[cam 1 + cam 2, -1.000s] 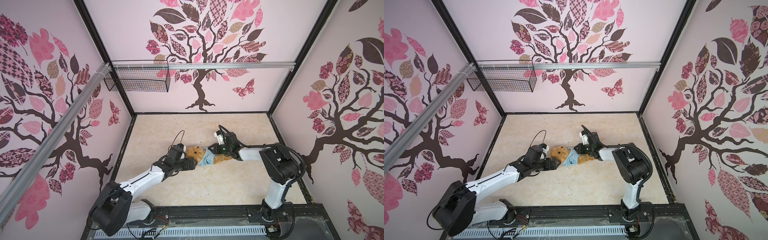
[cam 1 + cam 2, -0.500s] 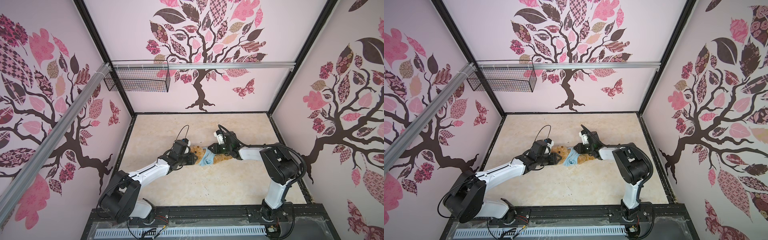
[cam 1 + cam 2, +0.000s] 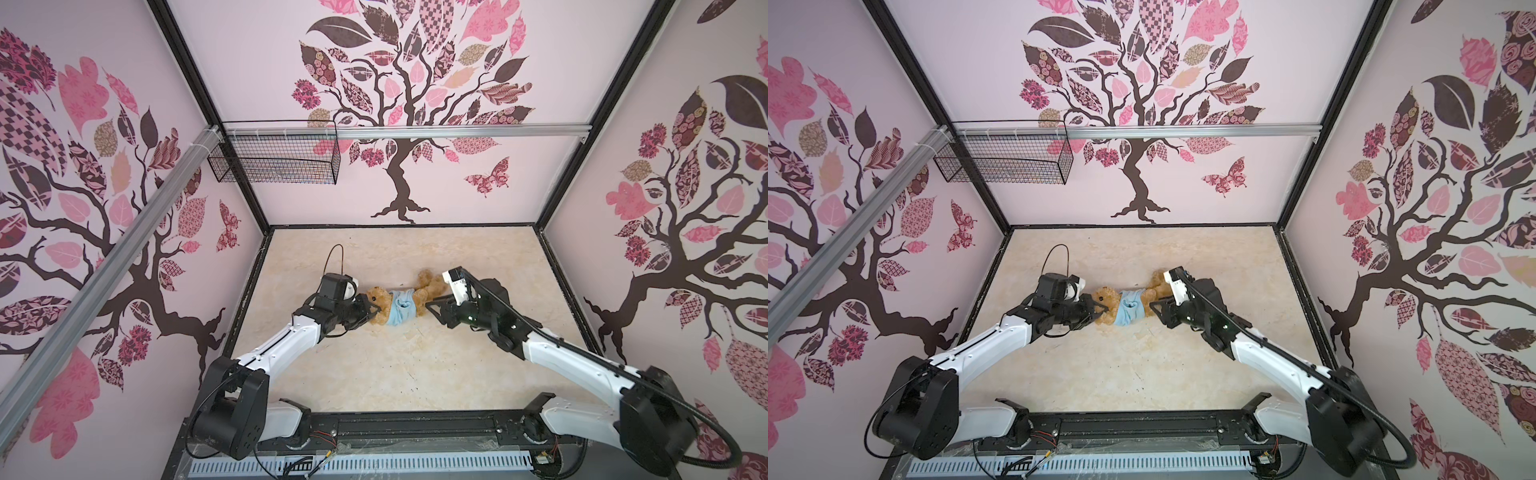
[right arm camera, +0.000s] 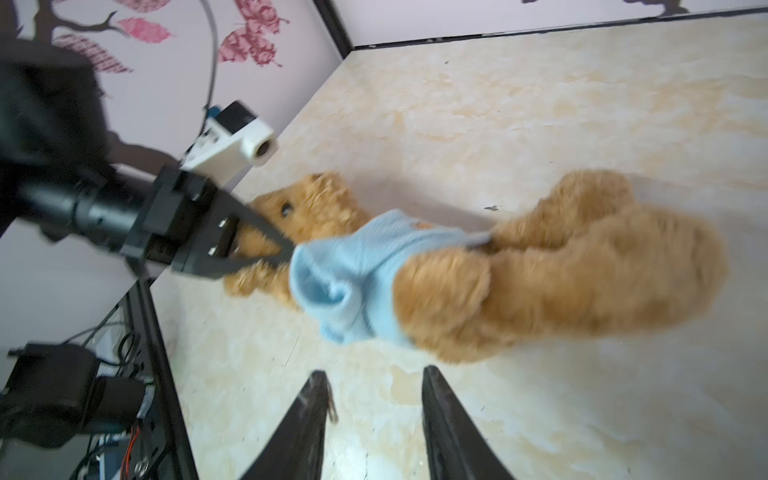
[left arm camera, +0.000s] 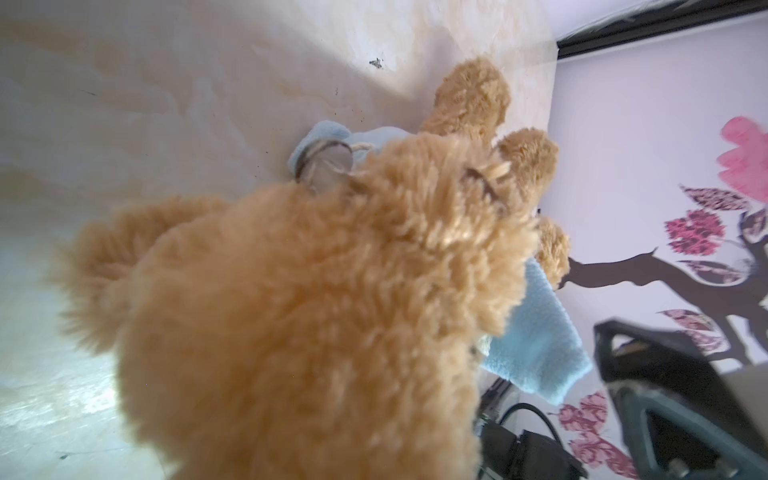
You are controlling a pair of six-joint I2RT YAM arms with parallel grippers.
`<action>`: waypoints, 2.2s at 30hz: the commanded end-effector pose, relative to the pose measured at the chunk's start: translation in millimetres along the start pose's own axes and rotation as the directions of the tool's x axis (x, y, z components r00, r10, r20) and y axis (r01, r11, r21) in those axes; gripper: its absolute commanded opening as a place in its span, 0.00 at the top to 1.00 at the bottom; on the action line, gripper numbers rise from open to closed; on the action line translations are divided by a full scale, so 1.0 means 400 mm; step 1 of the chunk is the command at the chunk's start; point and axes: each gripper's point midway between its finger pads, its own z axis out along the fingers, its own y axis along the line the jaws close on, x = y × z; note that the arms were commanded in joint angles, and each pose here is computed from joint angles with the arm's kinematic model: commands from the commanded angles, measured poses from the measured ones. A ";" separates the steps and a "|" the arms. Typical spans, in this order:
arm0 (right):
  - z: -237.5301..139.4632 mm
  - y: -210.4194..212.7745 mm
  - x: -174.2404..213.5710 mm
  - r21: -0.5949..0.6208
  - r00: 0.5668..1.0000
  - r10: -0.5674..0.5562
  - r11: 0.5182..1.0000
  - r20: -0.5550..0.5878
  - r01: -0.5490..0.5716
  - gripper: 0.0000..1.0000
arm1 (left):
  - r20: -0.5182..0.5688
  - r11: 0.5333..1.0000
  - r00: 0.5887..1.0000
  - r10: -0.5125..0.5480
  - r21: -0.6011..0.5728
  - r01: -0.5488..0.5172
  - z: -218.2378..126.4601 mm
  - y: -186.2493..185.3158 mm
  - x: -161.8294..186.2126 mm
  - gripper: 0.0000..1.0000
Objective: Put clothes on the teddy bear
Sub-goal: 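Pull the hoodie with the right gripper away from the left gripper, stretching the bear, then hold the bear's head with the left gripper while the right drags the hoodie down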
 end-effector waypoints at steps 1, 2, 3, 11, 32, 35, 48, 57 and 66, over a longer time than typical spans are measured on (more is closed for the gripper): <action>0.001 0.027 0.042 -0.035 0.996 -0.089 0.995 0.030 0.090 0.59 | -0.132 0.986 0.989 -0.070 0.142 0.089 -0.030 -0.043 0.041 1.00; 0.008 0.041 0.049 -0.059 0.993 -0.109 0.992 0.045 0.111 0.59 | -0.144 0.983 0.986 -0.080 0.151 0.102 -0.036 -0.042 0.044 1.00; 0.016 0.049 0.051 -0.073 0.991 -0.121 0.990 0.054 0.125 0.59 | -0.146 0.983 0.986 -0.077 0.154 0.099 -0.040 -0.043 0.045 1.00; 0.101 0.049 0.060 -0.138 0.987 -0.137 0.979 0.078 0.147 0.62 | -0.166 0.988 0.985 -0.050 0.135 0.073 -0.043 -0.032 0.062 1.00; 0.137 0.029 0.081 -0.135 0.989 -0.122 0.982 0.079 0.131 0.92 | -0.180 0.993 0.984 0.009 0.119 0.013 -0.048 -0.036 0.094 1.00; 0.120 0.022 0.086 -0.116 0.992 -0.098 0.988 0.076 0.107 1.00 | -0.183 0.994 0.983 0.011 0.107 0.008 -0.042 -0.030 0.093 1.00; 0.013 -0.088 0.064 -0.026 0.975 0.210 0.978 0.068 -0.208 1.00 | -0.115 0.957 0.969 0.217 -0.170 -0.234 -0.065 0.065 0.049 1.00; 0.017 -0.086 0.033 -0.073 0.940 0.338 0.940 0.046 -0.334 1.00 | -0.137 0.888 0.914 0.382 -0.220 -0.404 -0.056 0.054 0.061 1.00; -0.028 -0.187 0.038 -0.035 0.888 0.456 0.890 0.056 -0.455 1.00 | -0.143 0.804 0.846 0.514 -0.262 -0.533 -0.080 0.067 0.055 1.00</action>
